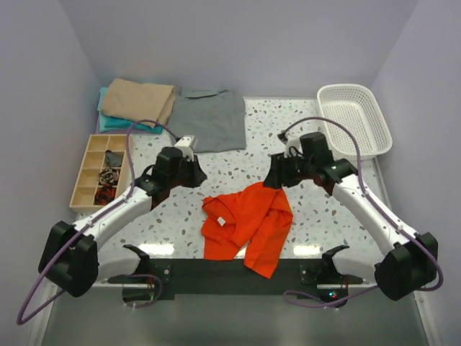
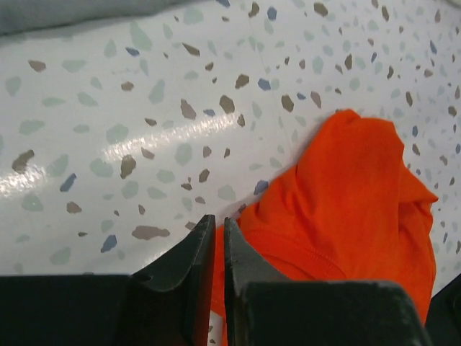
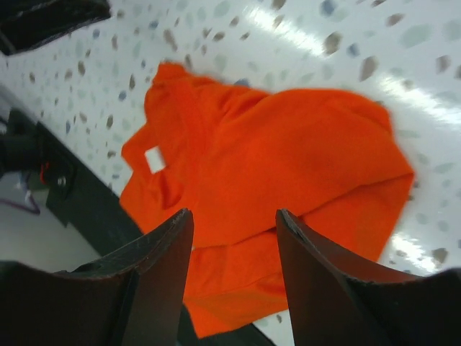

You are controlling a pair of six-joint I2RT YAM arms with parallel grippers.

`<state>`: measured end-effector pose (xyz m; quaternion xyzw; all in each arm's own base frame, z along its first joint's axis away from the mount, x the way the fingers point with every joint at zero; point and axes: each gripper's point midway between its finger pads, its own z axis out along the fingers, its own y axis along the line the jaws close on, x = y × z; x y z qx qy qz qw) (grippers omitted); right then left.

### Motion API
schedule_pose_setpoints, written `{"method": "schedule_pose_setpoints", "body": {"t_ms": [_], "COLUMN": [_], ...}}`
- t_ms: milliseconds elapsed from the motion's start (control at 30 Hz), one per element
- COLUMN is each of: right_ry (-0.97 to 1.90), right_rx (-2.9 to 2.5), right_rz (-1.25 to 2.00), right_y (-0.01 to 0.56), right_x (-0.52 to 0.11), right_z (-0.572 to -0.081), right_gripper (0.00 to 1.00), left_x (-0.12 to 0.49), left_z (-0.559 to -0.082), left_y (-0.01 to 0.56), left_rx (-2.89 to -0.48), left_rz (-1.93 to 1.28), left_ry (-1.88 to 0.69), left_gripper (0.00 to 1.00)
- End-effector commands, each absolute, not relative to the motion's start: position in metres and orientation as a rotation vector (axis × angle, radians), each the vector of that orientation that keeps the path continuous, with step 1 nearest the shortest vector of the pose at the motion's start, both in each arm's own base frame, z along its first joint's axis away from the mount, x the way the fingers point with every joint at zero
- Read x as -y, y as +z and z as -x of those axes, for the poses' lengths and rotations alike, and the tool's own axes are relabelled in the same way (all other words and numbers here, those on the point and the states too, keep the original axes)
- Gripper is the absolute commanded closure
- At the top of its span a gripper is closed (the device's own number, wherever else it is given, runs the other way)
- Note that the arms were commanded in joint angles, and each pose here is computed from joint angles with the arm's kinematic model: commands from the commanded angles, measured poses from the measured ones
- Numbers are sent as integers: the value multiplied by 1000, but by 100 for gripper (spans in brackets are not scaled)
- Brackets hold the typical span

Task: Fold and stack the t-shirts
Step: Move the tshirt to the center of the board, then flatten the tshirt out

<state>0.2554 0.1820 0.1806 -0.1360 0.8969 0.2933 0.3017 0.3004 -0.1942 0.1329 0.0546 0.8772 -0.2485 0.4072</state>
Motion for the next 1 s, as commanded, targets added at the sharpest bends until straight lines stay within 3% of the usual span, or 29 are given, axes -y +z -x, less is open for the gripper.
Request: {"method": "schedule_pose_setpoints", "body": {"t_ms": [0, 500, 967], "right_ry": [868, 737, 253], "right_rx": [-2525, -2542, -2529], "right_rz": [584, 928, 975], "right_y": [149, 88, 63], "right_x": [-221, -328, -302], "right_z": [-208, -206, -243], "right_gripper": [46, 44, 41], "left_x": [204, 204, 202], "left_z": [-276, -270, -273], "left_y": [98, 55, 50], "left_rx": [-2313, -2410, -2417], "left_rz": [-145, -139, -131], "left_ry": [-648, -586, -562], "left_gripper": [87, 81, 81]}}
